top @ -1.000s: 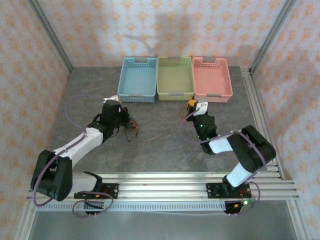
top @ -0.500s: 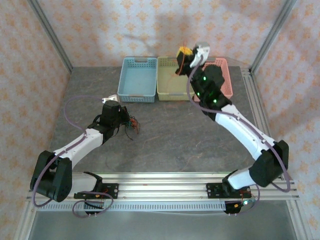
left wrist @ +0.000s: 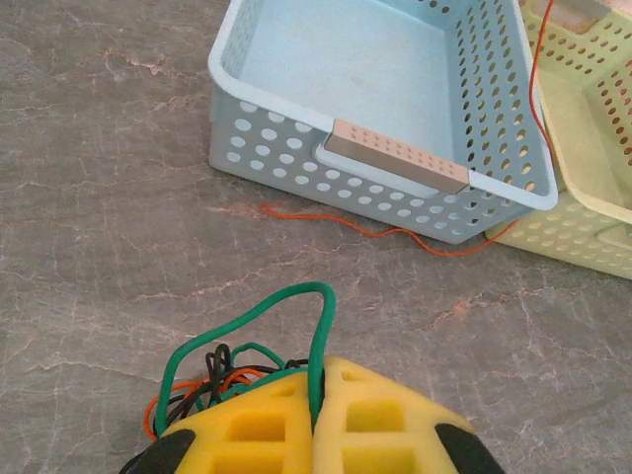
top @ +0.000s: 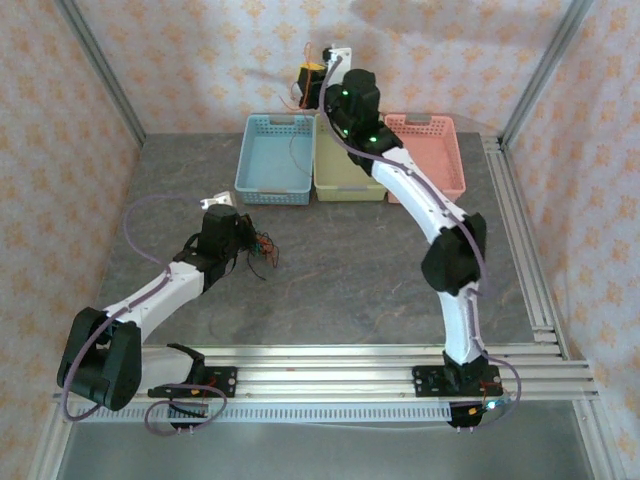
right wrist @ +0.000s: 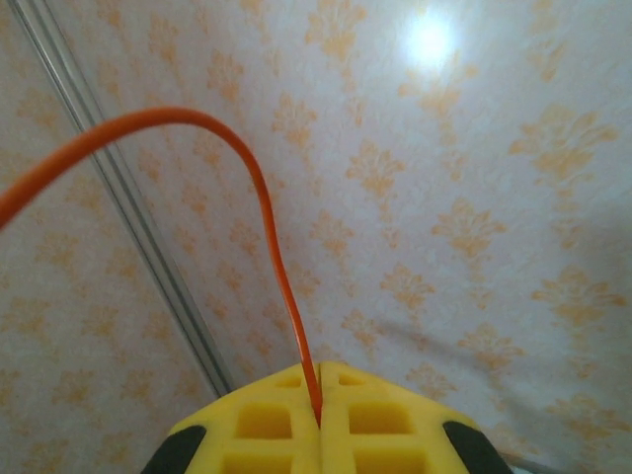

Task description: Untangle the cables

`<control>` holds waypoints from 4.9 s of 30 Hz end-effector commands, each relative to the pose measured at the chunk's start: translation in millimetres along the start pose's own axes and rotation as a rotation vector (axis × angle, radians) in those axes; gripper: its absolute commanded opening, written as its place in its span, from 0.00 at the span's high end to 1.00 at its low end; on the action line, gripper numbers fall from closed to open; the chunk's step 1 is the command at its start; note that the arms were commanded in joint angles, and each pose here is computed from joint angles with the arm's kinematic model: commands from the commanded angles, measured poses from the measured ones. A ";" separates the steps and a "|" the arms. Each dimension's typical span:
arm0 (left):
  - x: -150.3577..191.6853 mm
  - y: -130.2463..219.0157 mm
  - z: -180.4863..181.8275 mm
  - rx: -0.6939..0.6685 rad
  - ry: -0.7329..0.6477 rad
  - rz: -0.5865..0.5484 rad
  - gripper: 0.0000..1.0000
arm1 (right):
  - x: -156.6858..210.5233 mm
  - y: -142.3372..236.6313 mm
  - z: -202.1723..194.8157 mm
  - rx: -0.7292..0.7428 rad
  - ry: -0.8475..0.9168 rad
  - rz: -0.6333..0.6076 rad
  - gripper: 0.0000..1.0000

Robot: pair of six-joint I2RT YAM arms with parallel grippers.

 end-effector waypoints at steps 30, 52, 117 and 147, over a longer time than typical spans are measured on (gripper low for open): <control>-7.0 3.7 -2.6 0.001 0.019 -0.055 1.00 | -150.3 67.6 77.9 -0.421 -0.029 -0.451 1.00; -7.1 3.7 -2.8 0.004 0.018 -0.056 1.00 | -171.2 78.1 81.0 -0.402 0.033 -0.489 1.00; -5.3 10.2 -14.8 0.116 -0.012 -0.060 1.00 | 151.1 13.0 -24.8 -0.043 0.062 0.501 0.52; -4.3 10.7 -16.7 0.106 -0.026 -0.063 1.00 | 189.9 -5.7 -19.2 0.300 1.076 0.797 0.16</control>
Point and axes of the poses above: each hand's point on the last joint's axis, 136 mm out from that joint toward the fingers, its own y axis back along the fingers, its own z axis along the line the jaws close on, x = y × z, the point moved 7 cm from there along y, back along the fingers, and after that the axes turned 6 degrees about y, right-handed, at the moved point
